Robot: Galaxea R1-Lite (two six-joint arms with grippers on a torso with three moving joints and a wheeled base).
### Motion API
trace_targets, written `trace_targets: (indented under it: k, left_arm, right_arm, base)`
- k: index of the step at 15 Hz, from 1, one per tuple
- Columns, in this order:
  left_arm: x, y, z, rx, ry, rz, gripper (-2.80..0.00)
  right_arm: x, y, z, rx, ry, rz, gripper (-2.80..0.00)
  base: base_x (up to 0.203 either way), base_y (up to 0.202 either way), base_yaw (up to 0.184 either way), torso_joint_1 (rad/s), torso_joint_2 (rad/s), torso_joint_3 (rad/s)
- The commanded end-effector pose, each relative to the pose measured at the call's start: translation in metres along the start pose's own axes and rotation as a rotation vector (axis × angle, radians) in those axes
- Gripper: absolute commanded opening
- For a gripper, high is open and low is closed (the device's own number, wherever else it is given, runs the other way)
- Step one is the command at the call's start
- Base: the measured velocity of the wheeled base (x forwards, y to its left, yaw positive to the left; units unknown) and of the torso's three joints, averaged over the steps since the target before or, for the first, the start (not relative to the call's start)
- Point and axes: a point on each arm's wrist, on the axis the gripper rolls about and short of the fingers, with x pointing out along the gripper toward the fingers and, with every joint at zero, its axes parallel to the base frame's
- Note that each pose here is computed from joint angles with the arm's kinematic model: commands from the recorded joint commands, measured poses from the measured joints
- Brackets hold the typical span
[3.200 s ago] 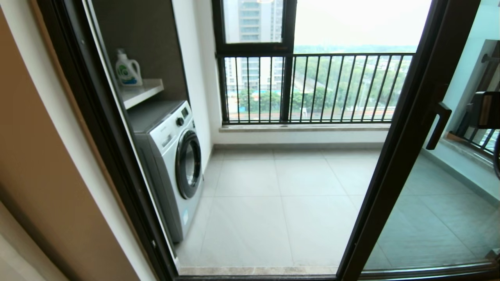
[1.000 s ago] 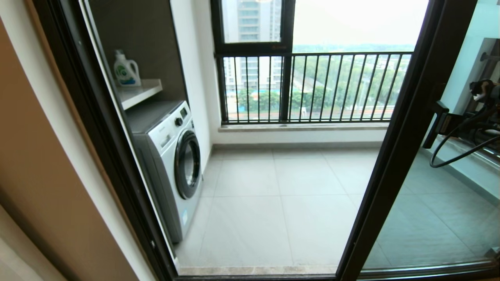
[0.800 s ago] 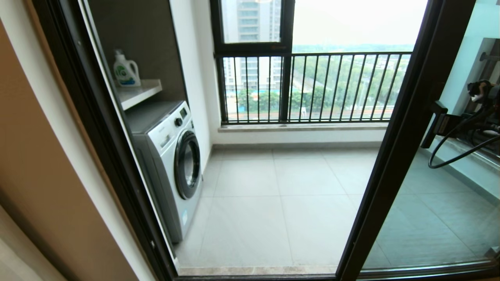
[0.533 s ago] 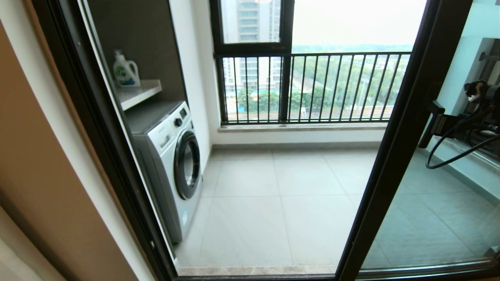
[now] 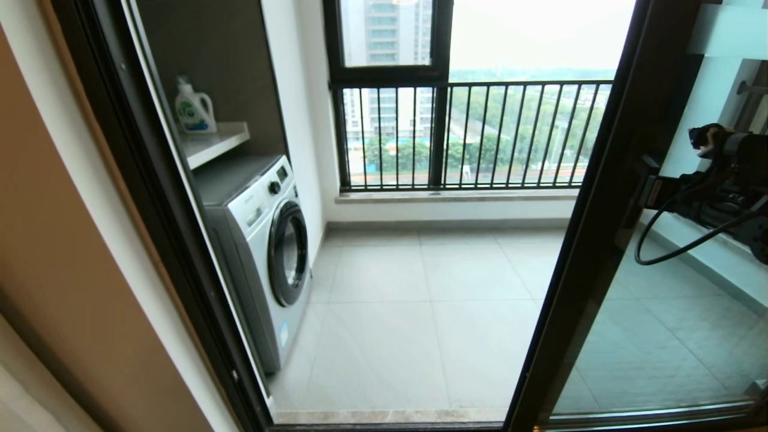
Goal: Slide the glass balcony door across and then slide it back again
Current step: Close the slid door
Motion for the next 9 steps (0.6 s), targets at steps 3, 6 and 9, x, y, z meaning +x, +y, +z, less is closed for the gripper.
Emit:
trace_targets:
  k: [3,6,9]
  left_arm:
    - [0.0,0.0,0.0,0.0,0.001,-0.001,-2.8]
    - [0.0,0.0,0.0,0.0,0.001,0.001,-2.8]
    - [0.0,0.0,0.0,0.0,0.001,-0.001,-2.8]
  right_arm:
    - [-0.01,0.023,-0.001,-0.008,0.004,0.052,-2.8]
    - [-0.021,0.054,-0.009,-0.02,0.03,0.121,-2.8]
    - [-0.027,0.067,-0.013,-0.026,0.015,0.139,-2.8]
  base:
    - [0.0,0.0,0.0,0.0,0.0,0.0]
    - [0.0,0.0,0.0,0.0,0.0,0.0]
    - [0.0,0.0,0.0,0.0,0.0,0.0]
